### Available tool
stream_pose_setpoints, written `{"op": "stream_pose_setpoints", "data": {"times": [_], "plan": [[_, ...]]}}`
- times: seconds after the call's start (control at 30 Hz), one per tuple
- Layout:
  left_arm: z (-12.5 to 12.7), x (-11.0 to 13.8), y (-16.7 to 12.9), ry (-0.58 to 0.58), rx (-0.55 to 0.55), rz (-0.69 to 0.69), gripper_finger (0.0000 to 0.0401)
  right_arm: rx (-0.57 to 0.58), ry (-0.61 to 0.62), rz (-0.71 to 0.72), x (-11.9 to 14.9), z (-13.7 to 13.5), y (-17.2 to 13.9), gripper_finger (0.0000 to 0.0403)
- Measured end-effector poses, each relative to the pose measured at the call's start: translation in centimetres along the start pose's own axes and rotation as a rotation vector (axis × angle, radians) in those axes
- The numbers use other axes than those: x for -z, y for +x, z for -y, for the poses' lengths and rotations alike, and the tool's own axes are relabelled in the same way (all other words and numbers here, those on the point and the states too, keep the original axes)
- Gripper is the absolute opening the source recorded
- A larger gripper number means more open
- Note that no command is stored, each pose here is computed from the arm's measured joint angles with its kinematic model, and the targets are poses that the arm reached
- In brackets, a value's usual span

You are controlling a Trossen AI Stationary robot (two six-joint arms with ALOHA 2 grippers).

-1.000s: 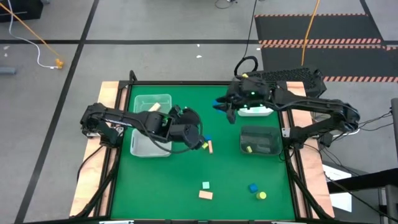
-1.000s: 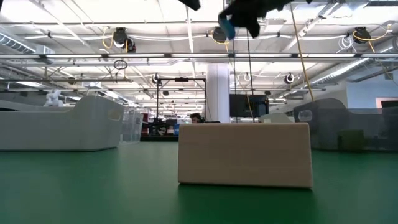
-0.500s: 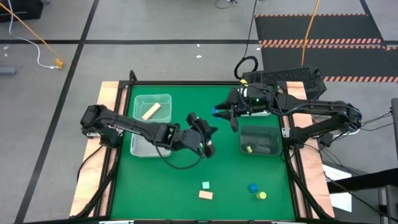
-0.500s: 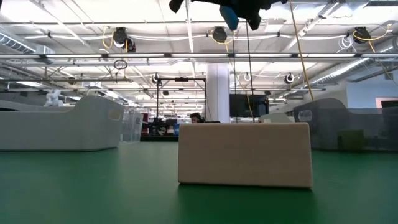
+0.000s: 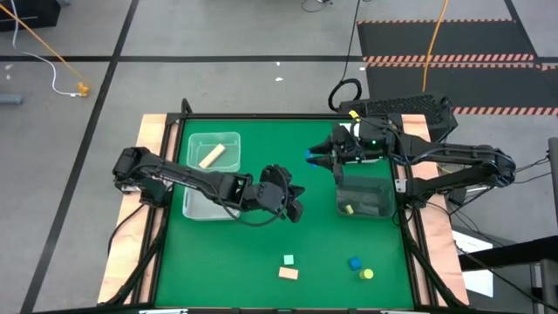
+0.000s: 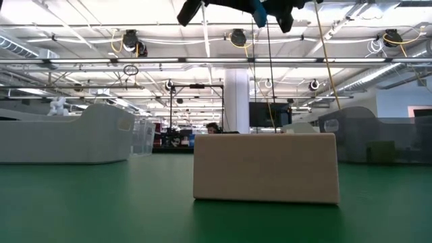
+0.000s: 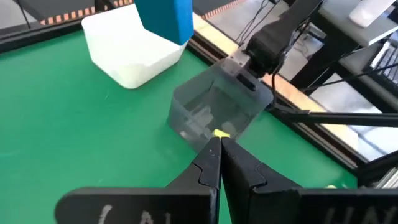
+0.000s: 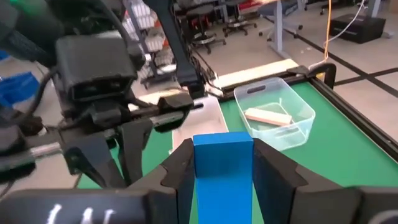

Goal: Sort & place blocks by color
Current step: Put the top blue block into the gray bin

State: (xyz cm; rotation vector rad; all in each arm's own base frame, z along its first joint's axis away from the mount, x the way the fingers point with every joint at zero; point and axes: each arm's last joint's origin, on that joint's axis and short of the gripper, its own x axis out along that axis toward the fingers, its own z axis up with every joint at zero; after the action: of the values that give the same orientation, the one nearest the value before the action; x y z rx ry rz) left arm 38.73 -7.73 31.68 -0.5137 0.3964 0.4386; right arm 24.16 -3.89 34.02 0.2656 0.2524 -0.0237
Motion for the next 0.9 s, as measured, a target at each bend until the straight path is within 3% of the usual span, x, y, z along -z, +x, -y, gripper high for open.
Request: {"op": "stream_pose_setpoints", "data": {"times": [0.5,0.9], "plan": [[-1.7,-2.4,0.7,-0.042,-0.025,0.07,0.0012,-0.009,0.128,0.023,-0.1,0.0,0.0,0.0111],[-1.7,-3.4,0.8,-0.027,0.016,0.123,0.0012,-0.038,0.13,0.014,-0.1,-0.1,-0.1,0.0112]]}}
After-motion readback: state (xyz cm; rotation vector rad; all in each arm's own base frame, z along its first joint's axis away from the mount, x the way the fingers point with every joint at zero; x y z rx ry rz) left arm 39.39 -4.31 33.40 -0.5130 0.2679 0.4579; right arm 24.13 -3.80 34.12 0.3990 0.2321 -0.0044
